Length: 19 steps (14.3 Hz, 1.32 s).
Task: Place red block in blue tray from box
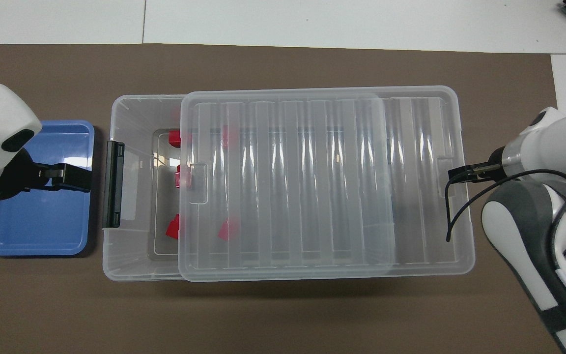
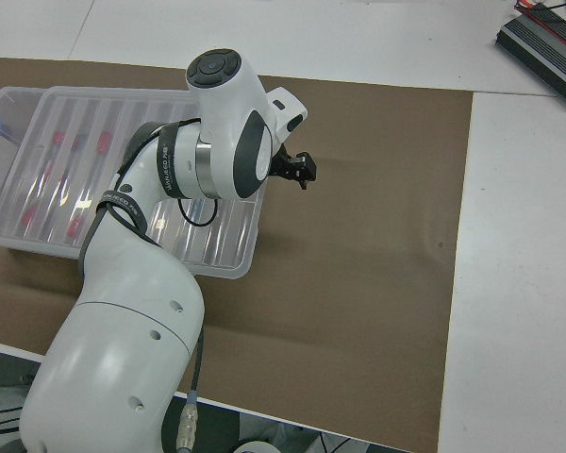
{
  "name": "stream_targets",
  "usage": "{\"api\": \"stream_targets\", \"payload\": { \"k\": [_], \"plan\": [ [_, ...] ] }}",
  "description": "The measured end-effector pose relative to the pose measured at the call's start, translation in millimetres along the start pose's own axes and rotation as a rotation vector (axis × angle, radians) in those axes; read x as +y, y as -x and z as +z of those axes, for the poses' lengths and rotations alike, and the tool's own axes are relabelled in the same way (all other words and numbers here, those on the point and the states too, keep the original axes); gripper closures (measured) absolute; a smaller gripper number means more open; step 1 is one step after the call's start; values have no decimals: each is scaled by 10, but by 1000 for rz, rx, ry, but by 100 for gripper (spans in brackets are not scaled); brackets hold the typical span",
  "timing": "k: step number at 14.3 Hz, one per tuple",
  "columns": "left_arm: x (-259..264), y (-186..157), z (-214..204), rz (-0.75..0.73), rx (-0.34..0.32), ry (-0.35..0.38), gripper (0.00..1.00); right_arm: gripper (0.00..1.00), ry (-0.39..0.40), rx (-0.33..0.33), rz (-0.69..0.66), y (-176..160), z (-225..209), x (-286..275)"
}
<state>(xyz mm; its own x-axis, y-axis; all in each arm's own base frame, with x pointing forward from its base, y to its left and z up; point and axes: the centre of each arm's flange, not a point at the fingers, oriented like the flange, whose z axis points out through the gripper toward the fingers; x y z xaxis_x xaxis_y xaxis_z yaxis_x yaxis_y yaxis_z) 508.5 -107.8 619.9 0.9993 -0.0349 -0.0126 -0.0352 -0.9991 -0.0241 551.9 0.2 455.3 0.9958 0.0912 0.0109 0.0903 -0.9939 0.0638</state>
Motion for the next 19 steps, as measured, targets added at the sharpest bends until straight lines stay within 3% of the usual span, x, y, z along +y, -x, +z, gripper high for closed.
{"api": "stream_targets", "payload": {
  "k": [6, 13, 19],
  "plan": [
    [858, 107, 65, -132, 89, 31, 0, 0, 21, -6, -10, 38, -6, 245],
    [831, 38, 764, -156, 129, 49, 0, 0, 40, -18, 12, 92, 5, 510],
    [852, 38, 1338, -221, 126, 55, 0, 0, 48, -23, 13, 110, -9, 588]
  ]
}}
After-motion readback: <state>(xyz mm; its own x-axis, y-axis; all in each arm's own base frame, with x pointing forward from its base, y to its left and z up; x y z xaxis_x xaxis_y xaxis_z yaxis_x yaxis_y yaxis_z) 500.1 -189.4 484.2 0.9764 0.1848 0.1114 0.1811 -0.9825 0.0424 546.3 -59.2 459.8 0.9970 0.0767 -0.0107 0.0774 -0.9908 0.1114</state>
